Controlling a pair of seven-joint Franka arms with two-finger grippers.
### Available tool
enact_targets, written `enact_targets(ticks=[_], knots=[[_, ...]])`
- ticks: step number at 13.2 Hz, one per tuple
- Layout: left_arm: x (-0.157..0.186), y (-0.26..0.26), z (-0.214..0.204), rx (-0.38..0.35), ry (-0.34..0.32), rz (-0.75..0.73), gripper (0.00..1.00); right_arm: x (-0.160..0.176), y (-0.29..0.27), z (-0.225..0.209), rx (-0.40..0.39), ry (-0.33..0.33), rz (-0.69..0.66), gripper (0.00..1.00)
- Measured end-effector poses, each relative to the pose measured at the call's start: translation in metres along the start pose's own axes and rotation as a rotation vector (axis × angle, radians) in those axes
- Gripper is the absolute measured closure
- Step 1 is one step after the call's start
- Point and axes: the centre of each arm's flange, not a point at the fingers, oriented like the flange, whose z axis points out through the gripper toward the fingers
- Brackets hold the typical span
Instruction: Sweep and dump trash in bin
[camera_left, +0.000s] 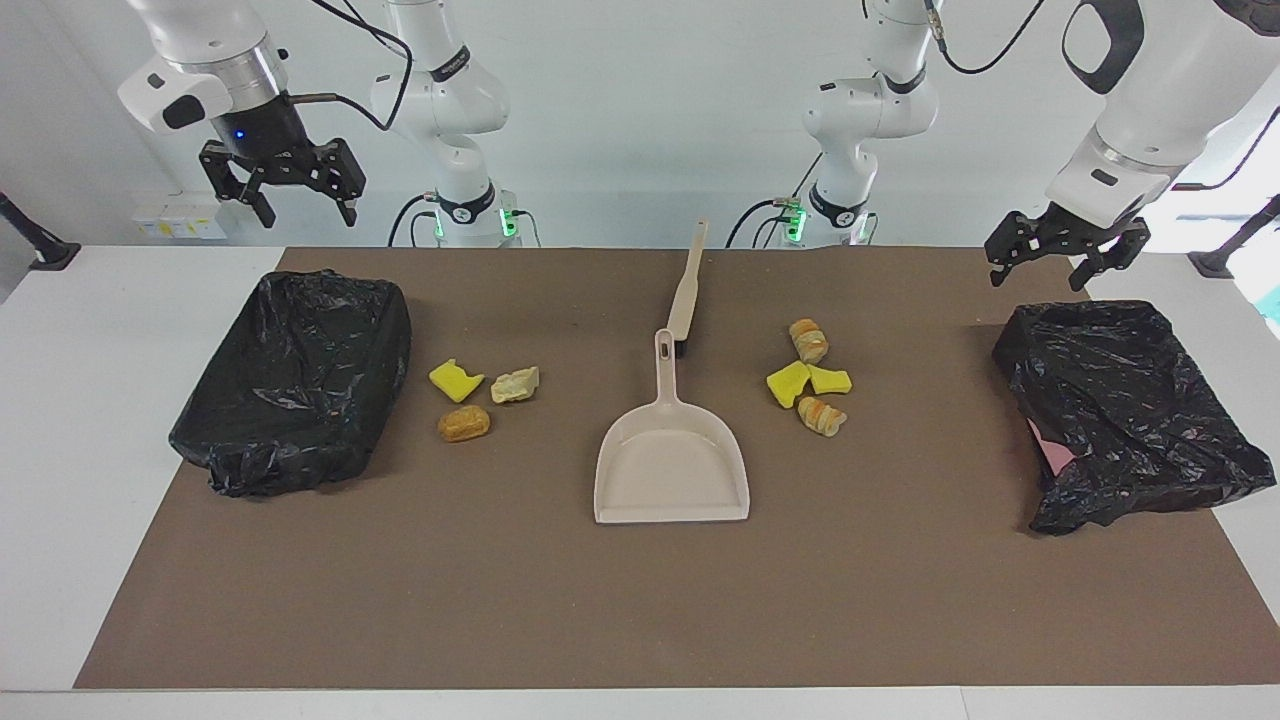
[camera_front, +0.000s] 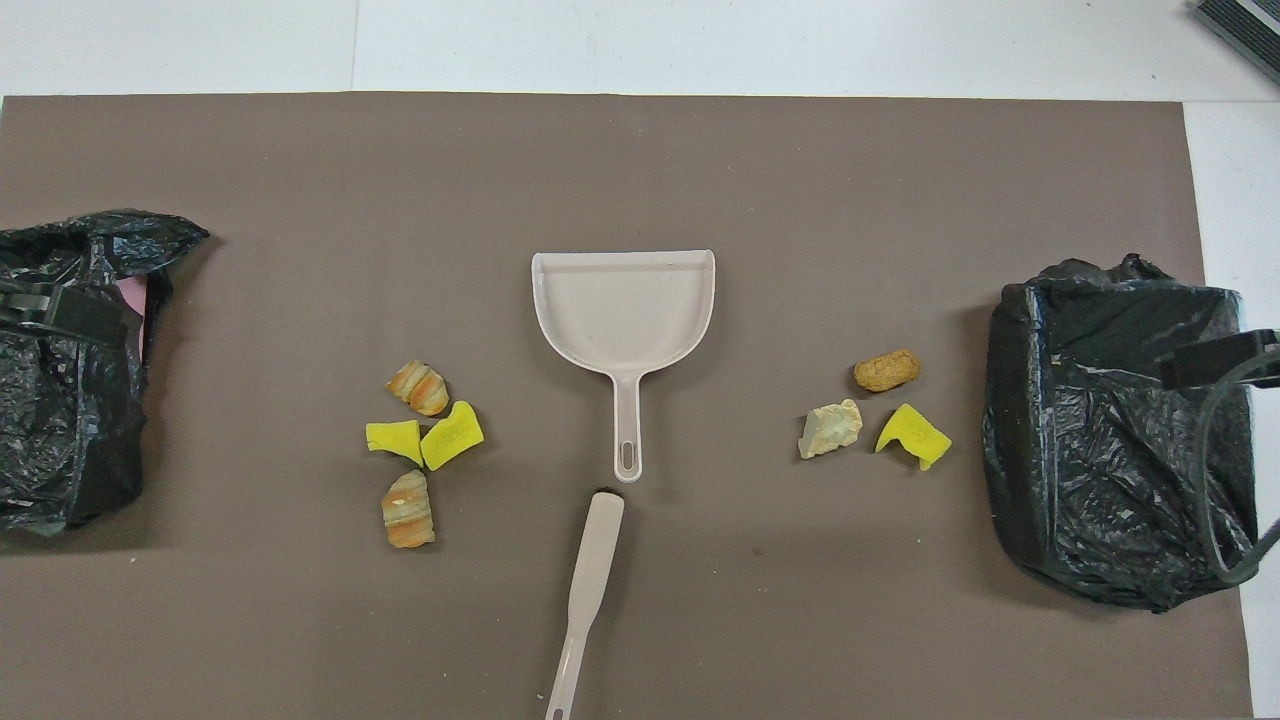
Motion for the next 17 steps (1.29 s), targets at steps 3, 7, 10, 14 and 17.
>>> enact_targets(ticks=[3,7,10,14,17], knots=[[0.0005,0.0023,0.0002,0.000,0.000,0.005,0.00,0.0000,0.0000,0.0000,0.000,0.000,0.000,0.00],[0.0004,-0.0001,0.0007,0.000,-0.001,0.000,0.00,0.0000,0.0002,0.0000,0.000,0.000,0.000,0.00],[0.0006,0.0015,0.0006,0.000,-0.001,0.003,0.00,0.0000,0.0002,0.0000,0.000,0.000,0.000,0.00],[0.0009,0.0029,0.0009,0.000,-0.001,0.005,0.00,0.0000,0.0002,0.0000,0.000,0.000,0.000,0.00],[0.0014,0.0059,0.0018,-0.001,-0.003,0.011,0.00,0.0000,0.0002,0.0000,0.000,0.000,0.000,0.00]])
